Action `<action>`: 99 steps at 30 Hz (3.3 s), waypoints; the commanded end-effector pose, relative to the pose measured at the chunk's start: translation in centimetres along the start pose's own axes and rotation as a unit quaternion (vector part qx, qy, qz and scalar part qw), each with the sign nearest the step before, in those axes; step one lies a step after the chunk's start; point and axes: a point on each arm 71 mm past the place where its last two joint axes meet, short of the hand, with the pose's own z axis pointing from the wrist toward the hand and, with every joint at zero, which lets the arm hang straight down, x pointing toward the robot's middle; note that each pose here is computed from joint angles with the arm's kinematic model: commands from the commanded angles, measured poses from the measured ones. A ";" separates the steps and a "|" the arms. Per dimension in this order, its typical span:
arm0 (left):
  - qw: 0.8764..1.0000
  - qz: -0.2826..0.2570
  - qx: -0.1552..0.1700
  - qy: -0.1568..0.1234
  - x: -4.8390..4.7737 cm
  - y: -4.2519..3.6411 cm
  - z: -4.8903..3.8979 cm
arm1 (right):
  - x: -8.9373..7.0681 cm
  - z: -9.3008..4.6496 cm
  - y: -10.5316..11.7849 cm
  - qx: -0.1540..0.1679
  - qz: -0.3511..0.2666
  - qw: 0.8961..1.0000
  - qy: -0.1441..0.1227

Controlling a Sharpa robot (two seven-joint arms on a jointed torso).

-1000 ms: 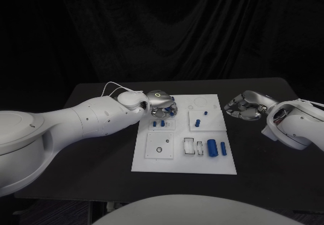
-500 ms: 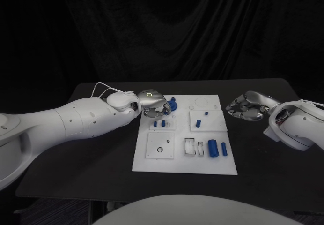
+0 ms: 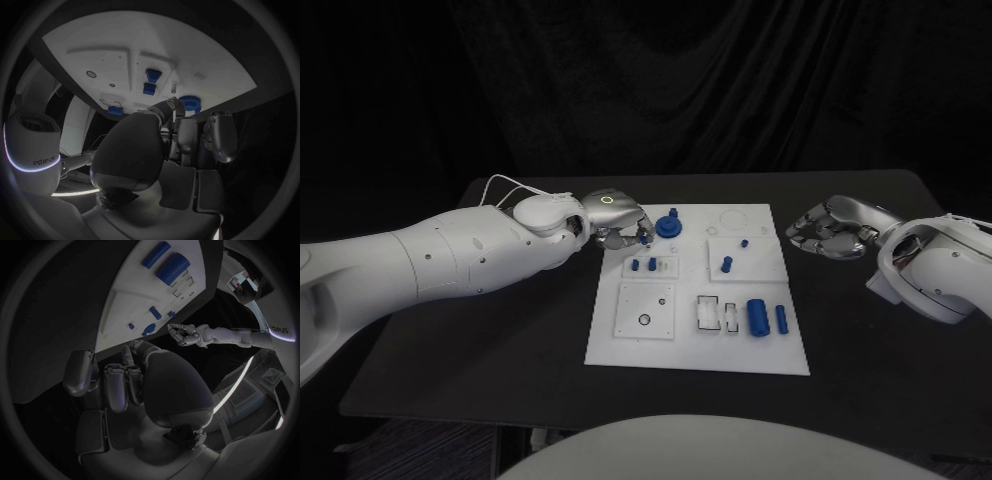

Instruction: Assemble the parts on the task board

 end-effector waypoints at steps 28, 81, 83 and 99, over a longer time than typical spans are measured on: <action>0.999 -0.004 -0.029 0.022 0.75 0.21 1.25 | 0.3 0.1 -0.2 0.011 -0.001 1.000 0.007; 0.998 -0.014 -0.023 0.050 1.58 -0.71 2.14 | 0.4 0.1 -0.1 0.012 -0.001 1.000 0.013; 0.998 -0.014 -0.024 0.052 1.60 -0.69 2.15 | 0.4 0.1 -0.1 0.012 -0.001 1.000 0.014; 0.998 -0.016 -0.029 0.060 1.81 -0.65 2.35 | 0.5 0.1 -0.1 0.013 -0.002 1.000 0.015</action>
